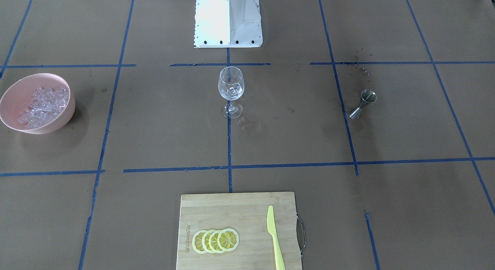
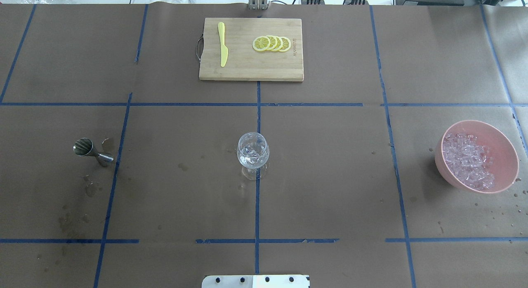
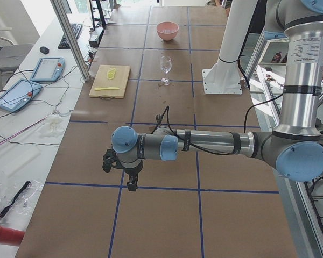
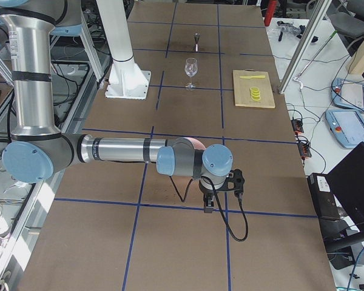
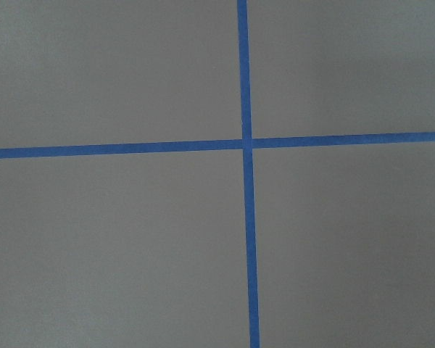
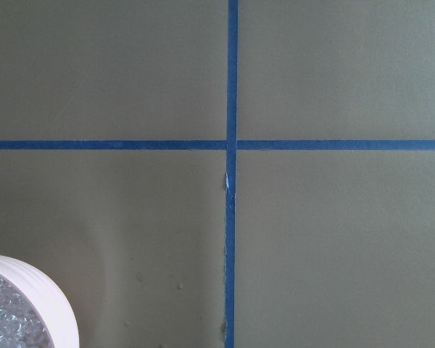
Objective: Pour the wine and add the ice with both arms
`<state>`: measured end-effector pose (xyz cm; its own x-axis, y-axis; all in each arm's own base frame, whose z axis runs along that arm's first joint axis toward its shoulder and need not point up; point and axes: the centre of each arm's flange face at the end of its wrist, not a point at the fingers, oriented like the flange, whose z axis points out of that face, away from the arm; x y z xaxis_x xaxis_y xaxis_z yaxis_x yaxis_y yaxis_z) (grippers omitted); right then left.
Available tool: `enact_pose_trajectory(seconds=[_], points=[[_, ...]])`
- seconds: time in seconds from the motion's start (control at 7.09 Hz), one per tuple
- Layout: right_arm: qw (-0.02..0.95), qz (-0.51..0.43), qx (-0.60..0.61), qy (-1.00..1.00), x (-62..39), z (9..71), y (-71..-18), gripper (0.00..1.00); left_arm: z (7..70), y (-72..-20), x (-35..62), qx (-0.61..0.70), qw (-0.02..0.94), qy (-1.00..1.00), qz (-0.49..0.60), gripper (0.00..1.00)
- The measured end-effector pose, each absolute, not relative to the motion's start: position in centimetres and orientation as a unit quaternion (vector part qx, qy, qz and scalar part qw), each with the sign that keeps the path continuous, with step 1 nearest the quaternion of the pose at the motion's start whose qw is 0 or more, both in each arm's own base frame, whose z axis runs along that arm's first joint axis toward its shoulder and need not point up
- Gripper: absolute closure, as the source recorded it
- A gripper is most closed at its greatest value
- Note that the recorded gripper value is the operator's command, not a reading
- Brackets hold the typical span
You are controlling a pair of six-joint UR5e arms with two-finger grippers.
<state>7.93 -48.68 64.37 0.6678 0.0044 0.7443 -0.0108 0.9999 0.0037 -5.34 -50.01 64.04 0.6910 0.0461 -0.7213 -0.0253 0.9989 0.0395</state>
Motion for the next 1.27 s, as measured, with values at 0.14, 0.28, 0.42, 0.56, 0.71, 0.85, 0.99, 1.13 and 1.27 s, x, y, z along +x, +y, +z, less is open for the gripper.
enact_pose_trajectory(seconds=[0.14, 0.28, 0.42, 0.56, 0.71, 0.85, 0.99, 1.13, 1.27], points=[[0.913, 0.004, 0.004, -0.407, 7.93, 64.37, -48.68, 0.0, 63.99, -50.02, -5.34, 0.014, 0.919, 0.393, 0.02, 0.0], [0.913, 0.004, 0.004, -0.407, 7.93, 64.41, -48.66, 0.0, 64.0, -50.04, -5.33, 0.014, 0.919, 0.393, 0.02, 0.0], [0.913, 0.004, 0.004, -0.407, 7.93, 64.42, -48.64, 0.0, 64.1, -50.03, -5.33, 0.014, 0.919, 0.393, 0.02, 0.0], [0.913, 0.004, 0.004, -0.407, 7.93, 64.43, -48.63, 0.0, 64.21, -50.02, -5.33, 0.014, 0.919, 0.393, 0.021, 0.0], [0.913, 0.004, 0.004, -0.407, 7.93, 64.43, -48.63, 0.0, 64.28, -50.01, -5.34, 0.014, 0.919, 0.393, 0.022, 0.0], [0.913, 0.004, 0.004, -0.407, 7.93, 64.44, -48.63, 0.0, 64.29, -50.01, -5.34, 0.015, 0.919, 0.392, 0.023, 0.0], [0.913, 0.004, 0.004, -0.407, 7.94, 64.44, -48.63, 0.0, 64.33, -50.02, -5.35, 0.015, 0.92, 0.392, 0.024, 0.0], [0.913, 0.004, 0.004, -0.407, 7.94, 64.45, -48.62, 0.0, 64.35, -50.01, -5.35, 0.015, 0.92, 0.392, 0.024, 0.0], [0.913, 0.004, 0.004, -0.407, 7.93, 64.44, -48.62, 0.0, 64.37, -50.01, -5.35, 0.015, 0.92, 0.392, 0.024, 0.0]])
